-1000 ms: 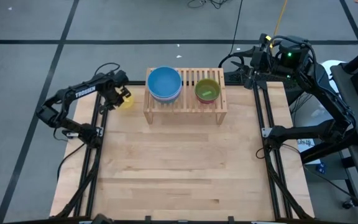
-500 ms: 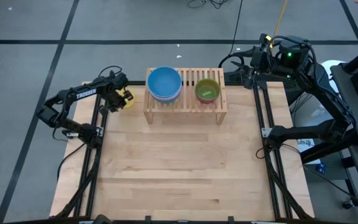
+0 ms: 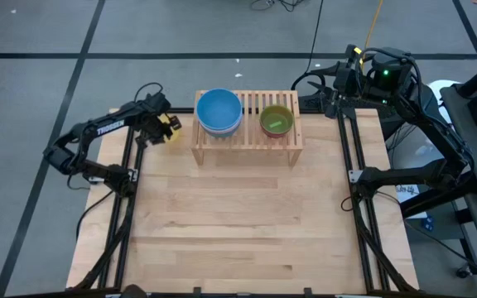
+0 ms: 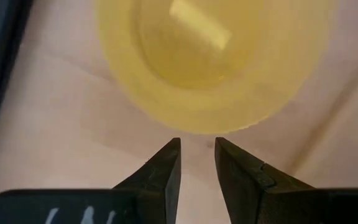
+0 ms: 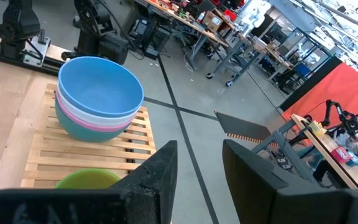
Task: Place and stack bowls onto a shelf
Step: Stack the yellow bowl on top of the light green bowl on the shelf
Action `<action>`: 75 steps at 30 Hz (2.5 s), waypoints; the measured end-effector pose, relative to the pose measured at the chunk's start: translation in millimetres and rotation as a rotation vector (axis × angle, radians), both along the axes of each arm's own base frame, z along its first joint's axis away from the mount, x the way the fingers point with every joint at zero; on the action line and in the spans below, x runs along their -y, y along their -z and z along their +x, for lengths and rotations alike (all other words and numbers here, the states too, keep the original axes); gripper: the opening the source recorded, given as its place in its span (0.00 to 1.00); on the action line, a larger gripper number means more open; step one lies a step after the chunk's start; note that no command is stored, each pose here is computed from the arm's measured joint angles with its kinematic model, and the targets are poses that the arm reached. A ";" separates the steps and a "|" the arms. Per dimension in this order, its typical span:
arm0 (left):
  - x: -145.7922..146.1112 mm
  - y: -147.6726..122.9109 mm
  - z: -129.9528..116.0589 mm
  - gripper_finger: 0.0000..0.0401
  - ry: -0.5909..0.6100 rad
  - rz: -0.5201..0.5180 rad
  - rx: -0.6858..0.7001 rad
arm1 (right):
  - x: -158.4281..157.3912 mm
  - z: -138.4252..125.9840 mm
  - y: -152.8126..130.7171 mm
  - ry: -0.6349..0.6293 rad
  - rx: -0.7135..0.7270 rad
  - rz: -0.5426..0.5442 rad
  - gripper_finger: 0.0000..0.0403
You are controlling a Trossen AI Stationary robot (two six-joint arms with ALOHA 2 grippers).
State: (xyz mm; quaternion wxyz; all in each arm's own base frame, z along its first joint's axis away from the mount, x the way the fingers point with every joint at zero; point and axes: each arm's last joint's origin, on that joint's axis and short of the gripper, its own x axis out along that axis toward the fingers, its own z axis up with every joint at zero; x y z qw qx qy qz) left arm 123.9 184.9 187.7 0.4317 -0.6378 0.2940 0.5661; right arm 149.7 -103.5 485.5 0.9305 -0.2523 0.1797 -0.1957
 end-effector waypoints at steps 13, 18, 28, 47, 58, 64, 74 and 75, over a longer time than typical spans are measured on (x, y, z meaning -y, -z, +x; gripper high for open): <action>4.0 -4.9 -8.4 0.26 -0.246 -0.003 -0.066 | 0.0 0.0 0.0 -0.002 -0.004 -0.008 0.30; 6.0 -1.0 -9.9 0.26 -0.270 -0.015 -0.078 | 0.0 0.0 0.0 -0.005 -0.010 -0.018 0.30; 6.1 11.7 -10.3 0.26 -0.290 -0.034 -0.105 | 0.1 0.1 0.1 -0.006 -0.013 -0.023 0.30; -13.1 0.1 -2.0 0.26 -0.269 0.093 0.010 | 1.2 1.6 0.9 -0.011 -0.026 -0.039 0.30; -19.6 19.4 1.7 0.26 -0.270 0.014 -0.024 | 1.2 1.6 0.9 -0.011 -0.030 -0.045 0.30; -23.5 26.3 4.1 0.26 -0.191 0.021 -0.039 | 1.3 1.6 0.9 -0.010 -0.030 -0.045 0.30; -26.3 33.3 7.1 0.16 -0.054 0.015 -0.035 | 1.3 1.6 0.9 -0.009 -0.029 -0.043 0.30; -26.4 33.3 7.1 0.12 -0.037 0.018 -0.037 | 1.3 1.6 0.9 -0.009 -0.029 -0.043 0.30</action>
